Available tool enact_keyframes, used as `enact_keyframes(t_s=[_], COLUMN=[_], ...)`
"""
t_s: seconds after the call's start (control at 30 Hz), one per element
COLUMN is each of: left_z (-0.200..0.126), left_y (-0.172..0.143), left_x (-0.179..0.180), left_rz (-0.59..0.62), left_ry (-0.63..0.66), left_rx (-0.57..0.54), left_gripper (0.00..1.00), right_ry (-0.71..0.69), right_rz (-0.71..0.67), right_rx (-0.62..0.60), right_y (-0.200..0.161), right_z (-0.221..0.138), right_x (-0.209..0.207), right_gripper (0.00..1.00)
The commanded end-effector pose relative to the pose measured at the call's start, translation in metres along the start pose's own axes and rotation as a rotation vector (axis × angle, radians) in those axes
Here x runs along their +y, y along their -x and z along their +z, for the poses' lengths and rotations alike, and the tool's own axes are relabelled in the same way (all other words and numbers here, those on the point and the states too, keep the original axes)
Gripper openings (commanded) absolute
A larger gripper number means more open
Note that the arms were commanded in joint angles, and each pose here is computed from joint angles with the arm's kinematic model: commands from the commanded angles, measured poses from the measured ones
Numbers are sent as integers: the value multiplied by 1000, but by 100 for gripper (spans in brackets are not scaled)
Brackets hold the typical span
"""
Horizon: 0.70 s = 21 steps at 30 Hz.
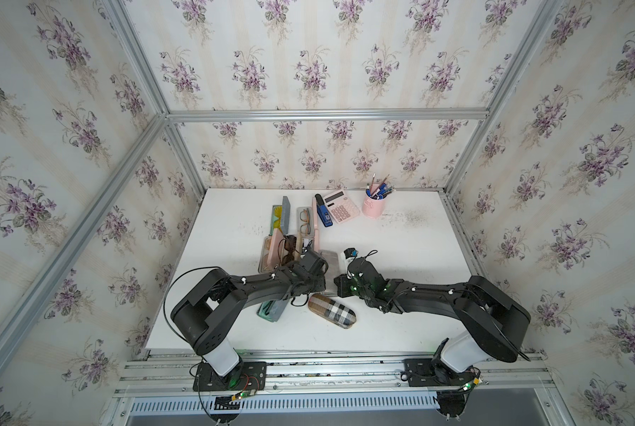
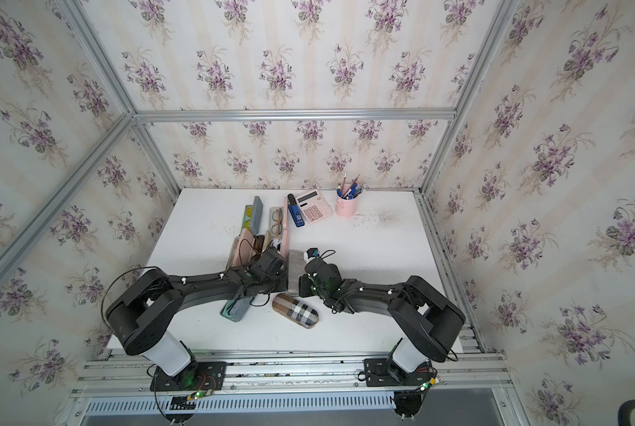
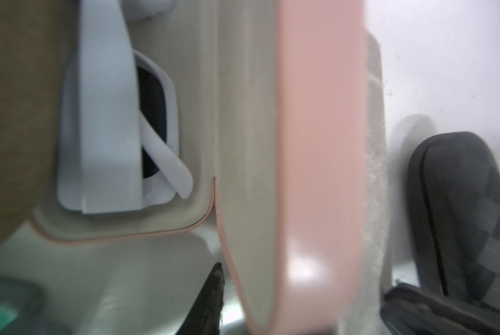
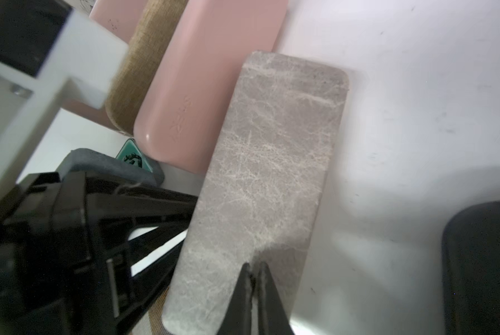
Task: Close the glasses case
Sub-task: Close the glasses case at the center of the board.
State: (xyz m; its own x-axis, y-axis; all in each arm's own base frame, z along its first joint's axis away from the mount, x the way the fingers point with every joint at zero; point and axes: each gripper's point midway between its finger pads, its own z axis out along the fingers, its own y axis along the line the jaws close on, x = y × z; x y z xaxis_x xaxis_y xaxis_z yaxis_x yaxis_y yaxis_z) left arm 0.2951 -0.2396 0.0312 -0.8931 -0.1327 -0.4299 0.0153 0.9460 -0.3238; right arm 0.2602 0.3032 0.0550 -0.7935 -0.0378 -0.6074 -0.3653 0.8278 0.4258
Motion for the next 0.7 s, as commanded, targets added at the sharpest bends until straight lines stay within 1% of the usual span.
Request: enact_keyframes(t_s=[0.0,0.07,0.3,0.43,0.67], left_z=[-12,-21,-44,-46,-37], left_y=[2,5,13,10,3], left_x=[5,2,1,4,9], left_rz=[-7,-10,-16,-17,-25], left_ry=[17,-2,-23,-15,-6], left_rx=[-16,-33,-73,-70,-54], left_gripper=[35,41,52,54,54], right_ry=[-32,-30,-37,-41,-24], right_rz=[-3,-1,-13,-15,-24], right_rx=[36,37,45,33,11], right_y=[-11,-12,-13,-10,-1], right_z=[3,4,7,5,-1], right_x=[-7,-8,-5,-5,3], right_gripper=[9,9,9,10,11])
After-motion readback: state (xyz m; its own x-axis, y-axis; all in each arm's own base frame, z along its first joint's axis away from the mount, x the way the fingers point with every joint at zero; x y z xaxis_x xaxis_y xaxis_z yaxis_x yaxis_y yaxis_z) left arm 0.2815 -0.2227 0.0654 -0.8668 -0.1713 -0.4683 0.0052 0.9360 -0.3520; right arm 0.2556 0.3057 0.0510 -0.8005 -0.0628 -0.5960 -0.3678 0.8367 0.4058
